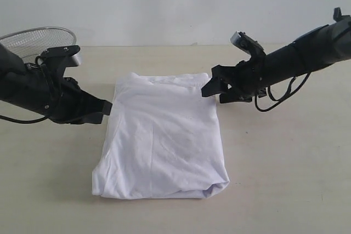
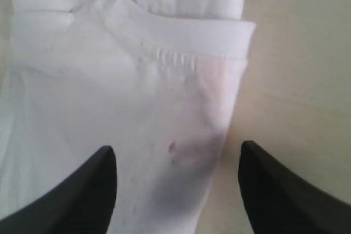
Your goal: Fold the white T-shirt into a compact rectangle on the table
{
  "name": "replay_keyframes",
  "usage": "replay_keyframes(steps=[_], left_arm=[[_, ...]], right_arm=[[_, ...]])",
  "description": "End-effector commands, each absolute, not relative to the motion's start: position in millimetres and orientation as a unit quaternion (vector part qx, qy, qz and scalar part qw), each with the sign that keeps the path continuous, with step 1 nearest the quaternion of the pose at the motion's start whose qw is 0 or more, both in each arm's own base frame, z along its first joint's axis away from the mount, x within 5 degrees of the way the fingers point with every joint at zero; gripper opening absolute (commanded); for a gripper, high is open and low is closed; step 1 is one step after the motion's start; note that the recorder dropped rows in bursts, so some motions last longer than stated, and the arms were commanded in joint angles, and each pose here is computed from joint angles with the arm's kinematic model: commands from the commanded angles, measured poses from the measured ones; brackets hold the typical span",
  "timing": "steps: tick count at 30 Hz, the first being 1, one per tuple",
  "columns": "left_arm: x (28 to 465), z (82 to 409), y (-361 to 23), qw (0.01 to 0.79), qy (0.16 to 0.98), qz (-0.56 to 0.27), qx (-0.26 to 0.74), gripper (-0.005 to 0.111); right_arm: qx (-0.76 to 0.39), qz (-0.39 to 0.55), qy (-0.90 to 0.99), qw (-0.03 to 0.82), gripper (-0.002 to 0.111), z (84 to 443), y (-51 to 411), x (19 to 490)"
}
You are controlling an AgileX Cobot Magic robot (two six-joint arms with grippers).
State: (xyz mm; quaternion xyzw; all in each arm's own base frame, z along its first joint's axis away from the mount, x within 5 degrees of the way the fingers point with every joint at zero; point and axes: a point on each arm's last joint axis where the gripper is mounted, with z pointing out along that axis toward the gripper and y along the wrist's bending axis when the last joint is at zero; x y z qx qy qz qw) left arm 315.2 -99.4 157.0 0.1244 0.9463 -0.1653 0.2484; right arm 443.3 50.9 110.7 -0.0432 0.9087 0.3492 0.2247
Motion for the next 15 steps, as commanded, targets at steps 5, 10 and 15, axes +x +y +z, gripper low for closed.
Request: replay_keyframes(steps=[5,10,15], left_arm=[[313,160,-100,0.249,0.945,-0.171,0.129,0.005],[314,160,-100,0.249,0.945,-0.171,0.128,0.005],[314,160,-99,0.251,0.944,-0.169,0.129,0.005]], right_arm=[[-0.009,0.373,0.912,0.172,0.058,74,63,447],[-0.058,0.352,0.918,0.172,0.000,60,79,445],[-0.085,0.348,0.912,0.201,0.000,82,78,461]])
